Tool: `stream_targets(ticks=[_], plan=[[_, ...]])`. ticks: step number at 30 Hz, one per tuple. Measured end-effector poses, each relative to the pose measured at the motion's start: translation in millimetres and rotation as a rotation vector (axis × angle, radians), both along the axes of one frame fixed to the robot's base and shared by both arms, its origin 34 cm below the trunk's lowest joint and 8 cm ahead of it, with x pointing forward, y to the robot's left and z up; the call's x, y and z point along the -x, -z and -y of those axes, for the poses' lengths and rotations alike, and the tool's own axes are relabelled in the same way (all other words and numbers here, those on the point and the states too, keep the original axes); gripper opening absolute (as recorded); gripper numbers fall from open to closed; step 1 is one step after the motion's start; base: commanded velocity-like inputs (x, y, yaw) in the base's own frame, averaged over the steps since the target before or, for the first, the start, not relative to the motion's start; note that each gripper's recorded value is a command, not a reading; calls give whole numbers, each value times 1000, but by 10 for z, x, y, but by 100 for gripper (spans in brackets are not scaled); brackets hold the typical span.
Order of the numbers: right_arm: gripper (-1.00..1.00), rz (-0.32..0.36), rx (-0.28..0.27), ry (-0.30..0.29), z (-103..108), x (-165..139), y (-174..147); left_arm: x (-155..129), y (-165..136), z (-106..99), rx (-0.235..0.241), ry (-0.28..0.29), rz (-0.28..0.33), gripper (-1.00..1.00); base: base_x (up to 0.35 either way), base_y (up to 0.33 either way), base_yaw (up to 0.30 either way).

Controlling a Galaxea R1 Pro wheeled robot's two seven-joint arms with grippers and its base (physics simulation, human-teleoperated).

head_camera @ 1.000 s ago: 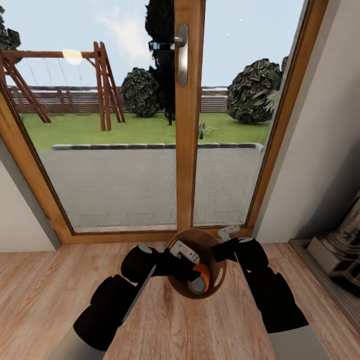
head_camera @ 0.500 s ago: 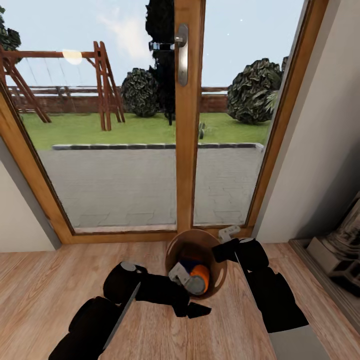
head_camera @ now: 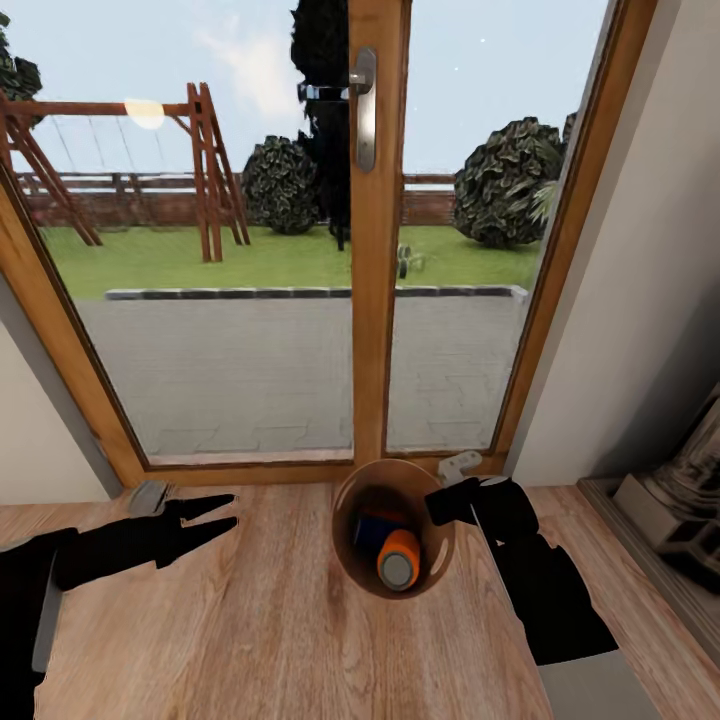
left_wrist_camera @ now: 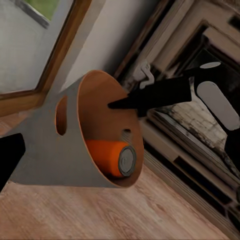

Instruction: Put the three can of soda from the living room inside the tash can in the kitchen.

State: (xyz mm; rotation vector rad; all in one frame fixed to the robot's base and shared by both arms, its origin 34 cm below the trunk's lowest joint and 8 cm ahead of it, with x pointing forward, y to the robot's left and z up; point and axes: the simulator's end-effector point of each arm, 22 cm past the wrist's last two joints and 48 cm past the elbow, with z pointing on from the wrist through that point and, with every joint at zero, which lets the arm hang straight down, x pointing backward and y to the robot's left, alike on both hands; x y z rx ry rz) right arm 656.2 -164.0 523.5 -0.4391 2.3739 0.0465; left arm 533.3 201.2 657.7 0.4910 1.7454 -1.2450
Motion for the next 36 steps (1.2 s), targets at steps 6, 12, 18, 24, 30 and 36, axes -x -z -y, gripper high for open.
stream_targets(ticks=[6, 12, 18, 24, 30, 36], plan=[[-100, -3, -1, 4, 29, 4, 11, -94, 38, -173, -45, -65, 59, 100, 0, 0, 0], [-100, 10, 3, 19, 150, 5, -28, -561, 523, -619, -288, -330, 143, 100, 0, 0, 0], [-100, -22, -6, 90, 978, 306, 99, -767, 1145, -930, -442, -522, 159, 100, 0, 0, 0], [-100, -50, -83, 133, 1284, 519, 180, -821, 1680, -1164, -504, -660, 127, 100, 0, 0, 0], [-100, -66, -50, 161, 1465, 596, 260, -707, 2247, -1236, -527, -724, 97, 100, 0, 0, 0], [-100, -127, -33, 185, 1686, 617, 454, -652, 2420, -1252, -536, -745, 79, 100, 0, 0, 0]])
